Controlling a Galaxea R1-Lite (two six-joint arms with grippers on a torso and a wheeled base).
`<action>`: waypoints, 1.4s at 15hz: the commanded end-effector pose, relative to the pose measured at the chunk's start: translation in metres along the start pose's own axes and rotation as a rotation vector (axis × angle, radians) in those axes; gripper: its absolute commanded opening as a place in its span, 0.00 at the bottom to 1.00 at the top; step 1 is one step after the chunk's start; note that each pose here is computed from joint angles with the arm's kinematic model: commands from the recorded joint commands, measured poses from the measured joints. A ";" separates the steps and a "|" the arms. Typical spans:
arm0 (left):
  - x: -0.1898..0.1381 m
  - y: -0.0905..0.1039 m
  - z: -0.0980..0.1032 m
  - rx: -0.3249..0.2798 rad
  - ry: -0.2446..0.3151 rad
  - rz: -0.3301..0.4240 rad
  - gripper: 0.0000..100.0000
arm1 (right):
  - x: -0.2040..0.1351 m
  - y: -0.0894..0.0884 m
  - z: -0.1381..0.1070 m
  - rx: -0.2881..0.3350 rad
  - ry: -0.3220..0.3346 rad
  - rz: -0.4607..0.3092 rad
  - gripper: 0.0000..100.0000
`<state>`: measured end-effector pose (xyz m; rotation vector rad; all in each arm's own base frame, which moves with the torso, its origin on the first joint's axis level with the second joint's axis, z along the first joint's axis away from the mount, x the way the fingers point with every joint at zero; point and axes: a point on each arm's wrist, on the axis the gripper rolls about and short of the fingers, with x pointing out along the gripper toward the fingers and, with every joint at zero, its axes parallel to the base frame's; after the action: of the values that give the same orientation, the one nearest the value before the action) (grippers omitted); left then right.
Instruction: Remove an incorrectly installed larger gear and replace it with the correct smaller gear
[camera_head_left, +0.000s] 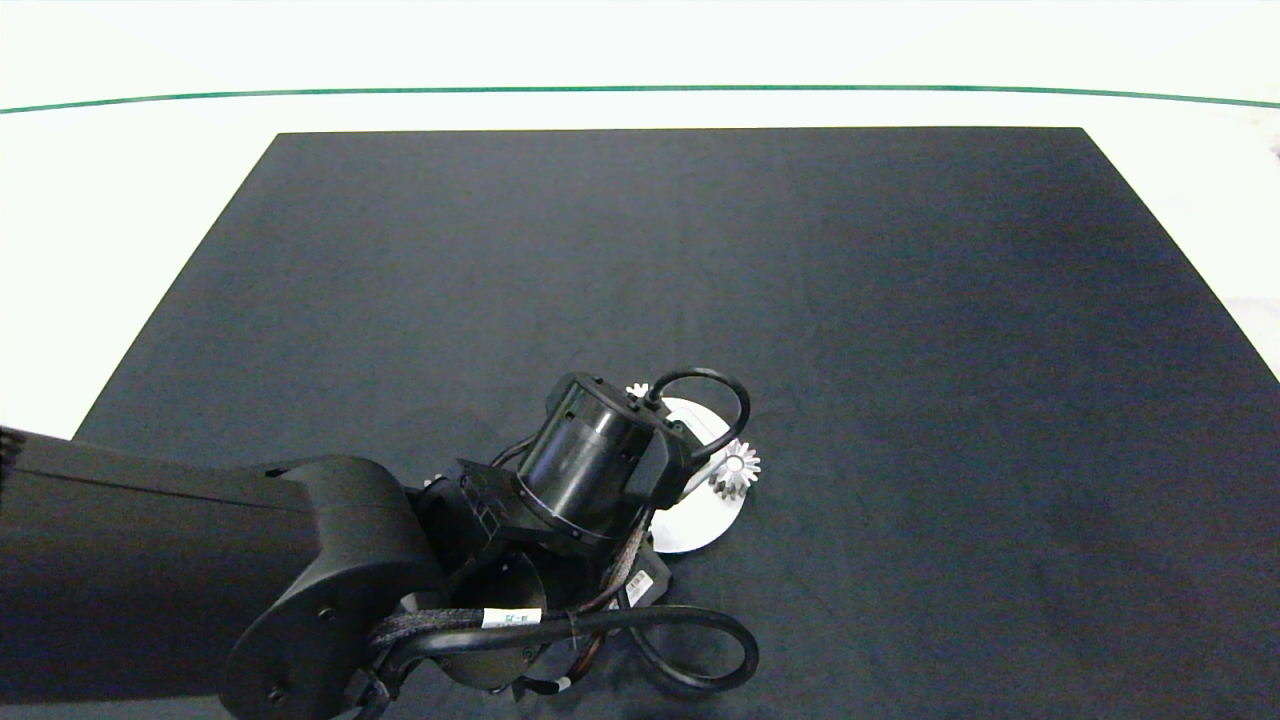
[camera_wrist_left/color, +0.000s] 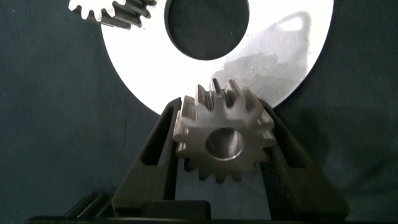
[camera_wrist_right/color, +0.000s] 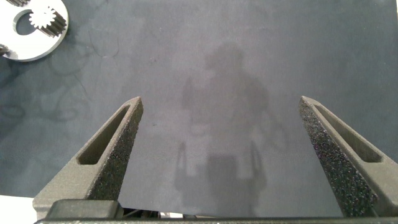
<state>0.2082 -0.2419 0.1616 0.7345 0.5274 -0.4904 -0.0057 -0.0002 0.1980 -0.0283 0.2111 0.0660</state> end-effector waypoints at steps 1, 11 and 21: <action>0.002 -0.001 -0.001 0.006 0.008 0.002 0.10 | 0.000 0.000 0.000 0.000 0.003 0.001 1.00; 0.002 0.001 0.007 0.010 0.003 0.001 0.10 | 0.000 0.000 -0.001 0.001 0.001 0.001 1.00; 0.002 0.001 0.006 0.009 0.005 0.001 1.00 | 0.000 0.000 -0.002 0.001 0.003 0.001 1.00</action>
<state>0.2116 -0.2466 0.1668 0.7364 0.5221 -0.4911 -0.0065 -0.0003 0.1960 -0.0269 0.2120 0.0658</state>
